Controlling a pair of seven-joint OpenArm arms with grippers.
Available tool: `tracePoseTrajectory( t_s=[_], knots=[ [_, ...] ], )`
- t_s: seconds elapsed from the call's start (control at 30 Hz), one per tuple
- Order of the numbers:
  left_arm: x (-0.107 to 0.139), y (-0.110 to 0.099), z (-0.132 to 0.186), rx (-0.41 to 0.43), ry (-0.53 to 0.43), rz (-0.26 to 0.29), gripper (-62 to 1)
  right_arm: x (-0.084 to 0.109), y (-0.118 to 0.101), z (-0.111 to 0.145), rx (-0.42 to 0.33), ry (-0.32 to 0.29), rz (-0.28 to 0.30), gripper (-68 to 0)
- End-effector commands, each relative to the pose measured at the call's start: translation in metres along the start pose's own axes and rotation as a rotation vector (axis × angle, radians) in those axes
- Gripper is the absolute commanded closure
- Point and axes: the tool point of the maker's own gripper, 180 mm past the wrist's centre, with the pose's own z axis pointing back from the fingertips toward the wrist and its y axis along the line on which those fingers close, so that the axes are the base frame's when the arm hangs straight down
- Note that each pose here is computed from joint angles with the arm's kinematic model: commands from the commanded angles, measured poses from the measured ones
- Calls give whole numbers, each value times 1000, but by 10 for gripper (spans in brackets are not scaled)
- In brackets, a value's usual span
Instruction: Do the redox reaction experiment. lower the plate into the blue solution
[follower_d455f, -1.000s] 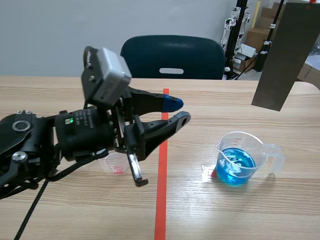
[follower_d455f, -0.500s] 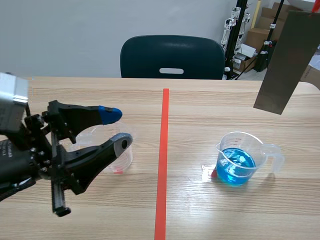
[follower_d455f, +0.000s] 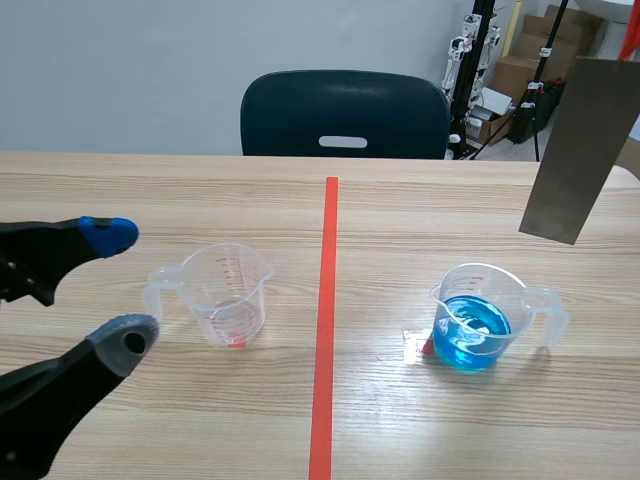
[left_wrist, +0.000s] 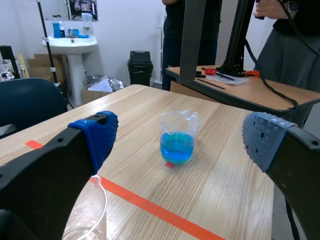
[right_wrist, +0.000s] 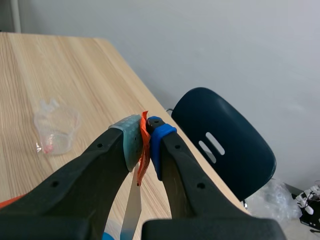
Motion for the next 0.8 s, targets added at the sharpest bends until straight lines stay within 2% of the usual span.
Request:
tracePoseTrajectory(
  t_s=[0.0, 0.13, 0.3, 0.5, 0.77],
  knots=[
    [12, 0, 2, 3, -46, 0, -563, 8, 3, -3, 21, -31, 3, -4],
    [19, -1, 14, 16, -66, 12, -599, 7, 4, -2, 11, -44, -12, -4],
    [22, -5, 23, 31, -77, 29, -603, 2, 7, -1, 0, -44, 21, -4],
    [24, -11, 33, 33, -76, 60, -611, -4, 17, -2, 18, -50, 33, -4],
    [29, -11, 41, 47, -82, 58, -623, -11, 29, -5, 53, -72, 3, -4]
  ],
)
